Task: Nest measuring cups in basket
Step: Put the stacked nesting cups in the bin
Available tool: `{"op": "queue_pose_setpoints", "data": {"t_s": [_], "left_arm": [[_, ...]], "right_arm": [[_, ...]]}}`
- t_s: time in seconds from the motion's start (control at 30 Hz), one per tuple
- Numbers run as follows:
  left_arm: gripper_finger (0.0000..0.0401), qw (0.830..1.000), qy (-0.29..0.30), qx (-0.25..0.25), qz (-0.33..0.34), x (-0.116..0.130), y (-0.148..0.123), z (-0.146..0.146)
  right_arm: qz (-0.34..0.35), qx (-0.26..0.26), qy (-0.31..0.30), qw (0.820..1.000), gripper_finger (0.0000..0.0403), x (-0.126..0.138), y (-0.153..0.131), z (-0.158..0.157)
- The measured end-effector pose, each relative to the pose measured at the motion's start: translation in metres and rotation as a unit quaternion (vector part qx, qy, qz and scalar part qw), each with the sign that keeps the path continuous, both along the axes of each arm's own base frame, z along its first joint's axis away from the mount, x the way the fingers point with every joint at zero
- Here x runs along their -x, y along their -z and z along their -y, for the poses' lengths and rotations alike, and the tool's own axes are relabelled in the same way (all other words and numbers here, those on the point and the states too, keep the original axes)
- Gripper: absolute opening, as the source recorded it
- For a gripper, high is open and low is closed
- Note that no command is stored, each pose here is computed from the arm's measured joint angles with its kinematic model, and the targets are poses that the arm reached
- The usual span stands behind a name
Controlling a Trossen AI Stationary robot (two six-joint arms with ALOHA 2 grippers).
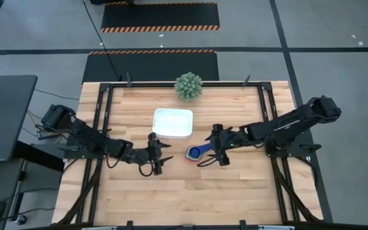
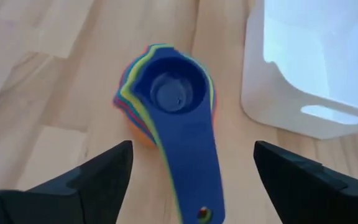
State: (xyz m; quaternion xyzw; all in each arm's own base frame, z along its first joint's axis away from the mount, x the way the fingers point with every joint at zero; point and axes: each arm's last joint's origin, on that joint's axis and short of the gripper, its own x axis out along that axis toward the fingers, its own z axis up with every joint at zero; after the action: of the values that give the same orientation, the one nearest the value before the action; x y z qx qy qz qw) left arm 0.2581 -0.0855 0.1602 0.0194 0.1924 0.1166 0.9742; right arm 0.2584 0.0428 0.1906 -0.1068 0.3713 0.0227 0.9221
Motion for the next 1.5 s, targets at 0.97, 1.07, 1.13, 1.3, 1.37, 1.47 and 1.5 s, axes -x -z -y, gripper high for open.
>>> {"op": "queue_pose_setpoints", "data": {"t_s": [0.97,1.07,1.13,1.3,1.37,1.47,1.5], "left_arm": [[0.0259,1.0,-0.011,0.018,-0.001,0.016,0.02,-0.012],[0.0259,1.0,-0.011,0.018,-0.002,0.016,0.02,-0.012],[0.0259,1.0,-0.011,0.018,-0.001,0.016,0.02,-0.012],[0.0259,1.0,-0.009,0.019,-0.002,0.016,0.02,-0.012],[0.0259,1.0,-0.009,0.019,-0.002,0.016,0.02,-0.012],[0.0259,1.0,-0.009,0.019,-0.003,0.016,0.021,-0.012],[0.0259,1.0,-0.009,0.019,-0.003,0.016,0.021,-0.012]], "right_arm": [[-0.19,0.019,-0.051,0.98,0.0288,-0.056,0.03,0.016],[-0.19,0.003,-0.062,0.98,0.0262,-0.056,0.03,0.015],[-0.19,0.0,-0.061,0.98,0.0243,-0.056,0.03,0.015],[-0.189,-0.011,-0.043,0.981,0.0198,-0.056,0.03,0.015],[-0.188,-0.015,-0.037,0.981,0.0182,-0.056,0.03,0.015],[-0.188,-0.02,-0.029,0.982,0.0164,-0.056,0.03,0.016],[-0.187,-0.022,-0.026,0.982,0.0162,-0.056,0.03,0.016]]}}
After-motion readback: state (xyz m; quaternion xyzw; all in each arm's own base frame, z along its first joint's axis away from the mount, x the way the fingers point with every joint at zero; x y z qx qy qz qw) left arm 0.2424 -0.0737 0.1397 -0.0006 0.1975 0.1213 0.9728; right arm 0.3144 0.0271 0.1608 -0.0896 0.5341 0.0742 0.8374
